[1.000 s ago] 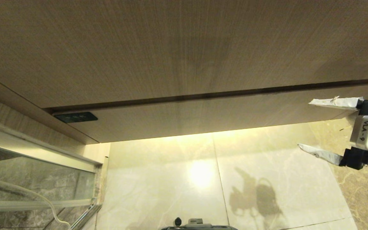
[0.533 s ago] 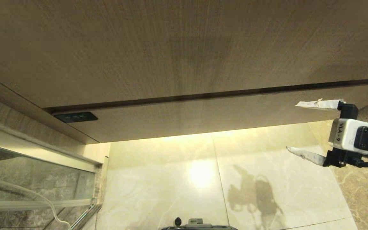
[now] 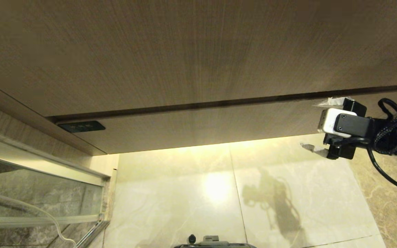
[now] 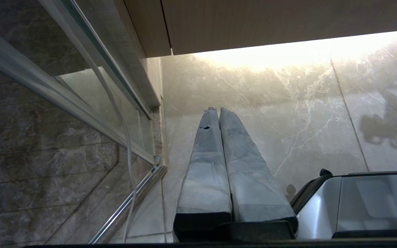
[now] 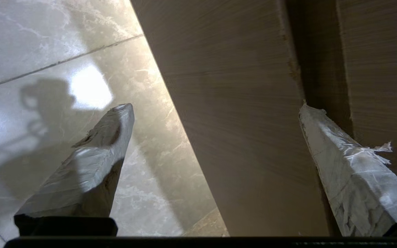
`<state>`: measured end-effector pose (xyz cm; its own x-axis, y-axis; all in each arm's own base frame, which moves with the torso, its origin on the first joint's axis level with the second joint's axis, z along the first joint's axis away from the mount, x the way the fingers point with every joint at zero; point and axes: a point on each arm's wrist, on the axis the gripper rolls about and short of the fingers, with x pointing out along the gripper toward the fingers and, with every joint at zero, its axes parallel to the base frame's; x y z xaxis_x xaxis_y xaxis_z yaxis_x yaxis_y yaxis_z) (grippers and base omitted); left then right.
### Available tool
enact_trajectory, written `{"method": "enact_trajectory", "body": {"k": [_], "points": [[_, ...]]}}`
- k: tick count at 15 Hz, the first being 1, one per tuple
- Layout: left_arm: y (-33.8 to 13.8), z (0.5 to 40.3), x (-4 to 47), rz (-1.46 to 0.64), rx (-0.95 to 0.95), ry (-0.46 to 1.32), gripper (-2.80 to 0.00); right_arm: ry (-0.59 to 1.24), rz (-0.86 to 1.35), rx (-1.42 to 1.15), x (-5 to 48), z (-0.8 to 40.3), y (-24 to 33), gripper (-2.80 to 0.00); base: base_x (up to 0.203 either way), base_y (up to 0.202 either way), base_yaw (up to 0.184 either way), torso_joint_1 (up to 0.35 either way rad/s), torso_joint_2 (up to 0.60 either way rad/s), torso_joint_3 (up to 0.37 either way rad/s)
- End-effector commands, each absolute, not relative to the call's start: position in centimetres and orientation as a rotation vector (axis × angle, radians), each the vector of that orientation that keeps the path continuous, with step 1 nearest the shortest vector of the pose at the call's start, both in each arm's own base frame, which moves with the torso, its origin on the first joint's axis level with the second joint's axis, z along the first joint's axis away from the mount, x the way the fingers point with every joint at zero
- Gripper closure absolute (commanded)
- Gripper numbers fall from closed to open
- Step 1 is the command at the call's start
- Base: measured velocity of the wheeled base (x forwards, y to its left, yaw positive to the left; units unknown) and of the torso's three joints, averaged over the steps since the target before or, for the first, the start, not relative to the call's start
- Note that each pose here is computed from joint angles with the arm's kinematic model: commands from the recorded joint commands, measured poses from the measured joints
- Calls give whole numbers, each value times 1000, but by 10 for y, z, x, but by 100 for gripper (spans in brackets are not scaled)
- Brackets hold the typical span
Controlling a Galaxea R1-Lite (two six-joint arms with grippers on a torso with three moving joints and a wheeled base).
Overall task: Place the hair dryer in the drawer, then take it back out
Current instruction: Pull open the drawer
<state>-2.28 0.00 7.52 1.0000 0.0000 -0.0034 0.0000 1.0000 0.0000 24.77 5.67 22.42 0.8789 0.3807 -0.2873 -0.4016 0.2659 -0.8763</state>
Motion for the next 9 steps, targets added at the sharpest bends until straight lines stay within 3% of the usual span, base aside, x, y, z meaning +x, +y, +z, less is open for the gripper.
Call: {"method": "enact_trajectory", "body": {"k": [1,9], "points": [[0,75,-23,0,0,3,0,20,536,-1194,262,220,60,-280,0,0,0,0,0,0],[0,75,-23,0,0,2,0,-56,504,-1193,278,219,64,-280,0,0,0,0,0,0]]}}
